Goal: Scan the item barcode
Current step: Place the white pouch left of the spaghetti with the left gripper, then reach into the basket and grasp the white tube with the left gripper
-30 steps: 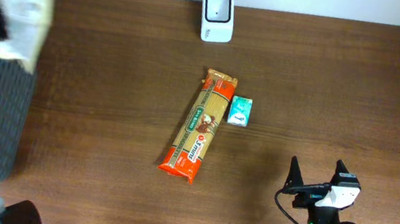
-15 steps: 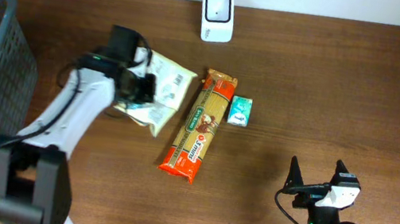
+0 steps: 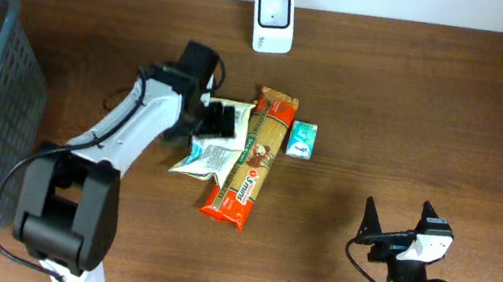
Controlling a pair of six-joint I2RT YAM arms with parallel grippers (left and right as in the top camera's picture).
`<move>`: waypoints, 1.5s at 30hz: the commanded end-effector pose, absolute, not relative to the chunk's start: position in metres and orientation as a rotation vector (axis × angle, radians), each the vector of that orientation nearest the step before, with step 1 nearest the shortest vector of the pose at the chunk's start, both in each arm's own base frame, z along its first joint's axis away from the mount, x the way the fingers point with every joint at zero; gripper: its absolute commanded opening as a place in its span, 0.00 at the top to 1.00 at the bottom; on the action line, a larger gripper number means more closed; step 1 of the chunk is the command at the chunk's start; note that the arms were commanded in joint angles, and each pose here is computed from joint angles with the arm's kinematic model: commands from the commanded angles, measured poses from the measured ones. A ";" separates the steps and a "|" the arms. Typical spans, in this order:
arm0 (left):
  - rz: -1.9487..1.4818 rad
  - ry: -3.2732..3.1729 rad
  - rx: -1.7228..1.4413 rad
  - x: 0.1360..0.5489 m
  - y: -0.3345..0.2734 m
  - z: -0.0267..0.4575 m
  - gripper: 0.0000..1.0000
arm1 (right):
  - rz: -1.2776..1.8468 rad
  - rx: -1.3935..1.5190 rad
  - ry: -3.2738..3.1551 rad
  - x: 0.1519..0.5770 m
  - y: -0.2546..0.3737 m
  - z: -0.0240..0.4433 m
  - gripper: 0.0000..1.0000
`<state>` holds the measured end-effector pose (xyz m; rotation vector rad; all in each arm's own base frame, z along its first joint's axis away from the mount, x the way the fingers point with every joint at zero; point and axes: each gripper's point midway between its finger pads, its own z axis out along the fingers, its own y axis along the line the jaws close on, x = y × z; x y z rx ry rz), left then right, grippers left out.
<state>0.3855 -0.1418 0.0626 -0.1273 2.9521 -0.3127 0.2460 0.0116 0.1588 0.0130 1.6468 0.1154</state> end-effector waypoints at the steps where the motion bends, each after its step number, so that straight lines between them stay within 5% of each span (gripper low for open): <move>1: -0.264 2.719 0.022 0.423 -0.134 0.165 0.00 | 0.103 0.025 1.651 0.246 0.008 0.155 0.01; 7: -0.059 2.398 -0.137 0.438 -0.029 0.309 0.01 | 0.103 0.025 1.651 0.246 0.008 0.155 0.01; 13: 0.215 2.231 -0.540 0.392 0.136 0.355 0.01 | 0.103 0.026 1.651 0.246 0.008 0.155 0.01; 16: 0.307 2.222 -0.759 0.364 0.209 0.341 0.01 | 0.103 0.026 1.651 0.246 0.008 0.155 0.01; 30: 0.468 2.427 -1.019 0.313 0.328 0.187 0.00 | 0.103 0.025 1.651 0.246 0.008 0.155 0.01; 34: 0.554 2.502 -0.824 0.312 0.334 0.132 0.00 | 0.103 0.026 1.651 0.246 0.008 0.155 0.01; 40: 0.646 2.501 -0.660 0.314 0.350 0.124 0.01 | 0.103 0.025 1.651 0.246 0.008 0.155 0.01; 45: 0.677 2.627 -0.531 0.309 0.353 0.096 0.14 | 0.103 0.026 1.651 0.246 0.008 0.155 0.01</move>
